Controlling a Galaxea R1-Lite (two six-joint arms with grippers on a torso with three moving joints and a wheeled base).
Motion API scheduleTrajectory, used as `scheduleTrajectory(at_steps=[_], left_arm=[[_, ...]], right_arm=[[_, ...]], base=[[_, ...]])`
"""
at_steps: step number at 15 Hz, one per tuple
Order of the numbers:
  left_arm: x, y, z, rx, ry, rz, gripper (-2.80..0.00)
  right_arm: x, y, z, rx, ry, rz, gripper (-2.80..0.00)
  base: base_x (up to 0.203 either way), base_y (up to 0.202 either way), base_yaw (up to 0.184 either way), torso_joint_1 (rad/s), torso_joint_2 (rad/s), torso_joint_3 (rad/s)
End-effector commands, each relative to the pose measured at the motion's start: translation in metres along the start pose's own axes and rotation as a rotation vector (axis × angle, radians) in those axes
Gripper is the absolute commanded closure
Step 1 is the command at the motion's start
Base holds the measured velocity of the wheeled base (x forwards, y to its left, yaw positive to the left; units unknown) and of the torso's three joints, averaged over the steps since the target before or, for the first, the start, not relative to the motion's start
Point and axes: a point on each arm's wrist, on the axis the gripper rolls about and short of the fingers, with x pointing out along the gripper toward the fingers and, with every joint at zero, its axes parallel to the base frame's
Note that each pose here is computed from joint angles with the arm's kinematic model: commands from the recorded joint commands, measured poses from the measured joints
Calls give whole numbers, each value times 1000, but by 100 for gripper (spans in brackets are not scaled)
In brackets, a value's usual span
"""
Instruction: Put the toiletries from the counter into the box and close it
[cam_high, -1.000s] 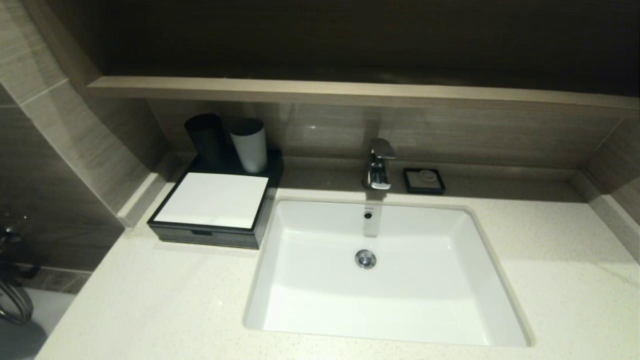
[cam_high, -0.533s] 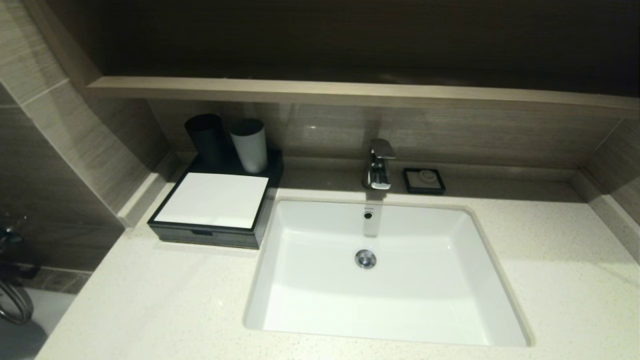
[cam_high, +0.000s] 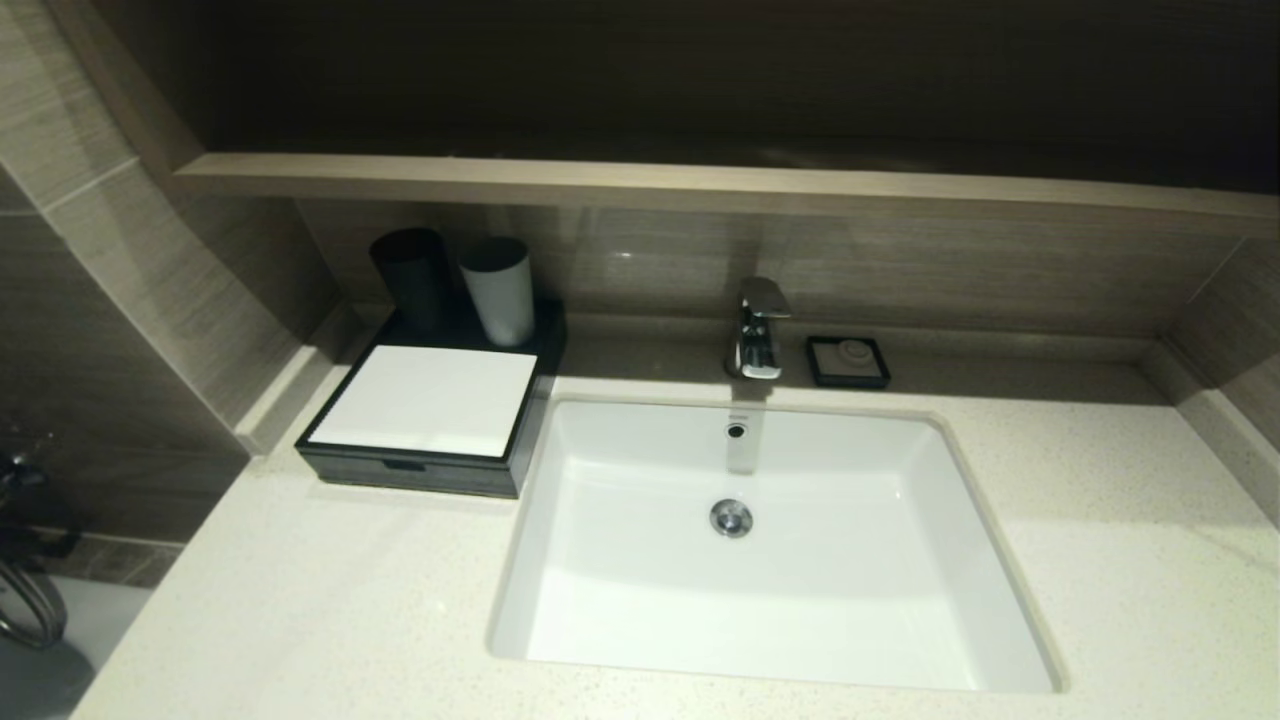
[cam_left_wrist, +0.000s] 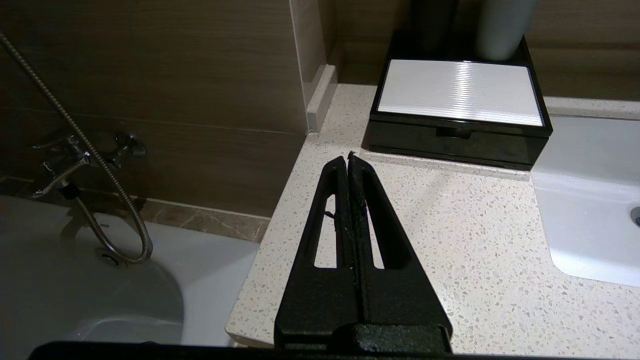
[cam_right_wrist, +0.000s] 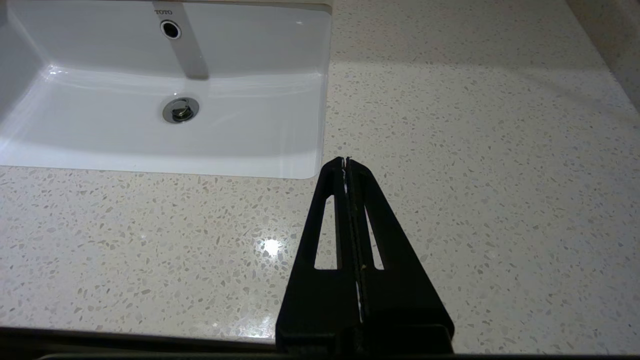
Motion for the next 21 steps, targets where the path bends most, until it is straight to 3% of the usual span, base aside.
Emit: scheduleTrajectory(at_steps=[1, 5, 21], left_arm=[[-1, -1, -12, 4, 5, -22, 0], [-4, -5, -31, 3, 4, -126, 0], [5, -10, -70, 21, 104, -163, 0]], right_arm=[[0, 0, 0, 0, 1, 0, 0], [0, 0, 0, 0, 1, 0, 0], [0, 0, 0, 0, 1, 0, 0]], base=[[0, 0, 0, 0, 0, 0], [0, 0, 0, 0, 0, 0], [0, 0, 0, 0, 0, 0]])
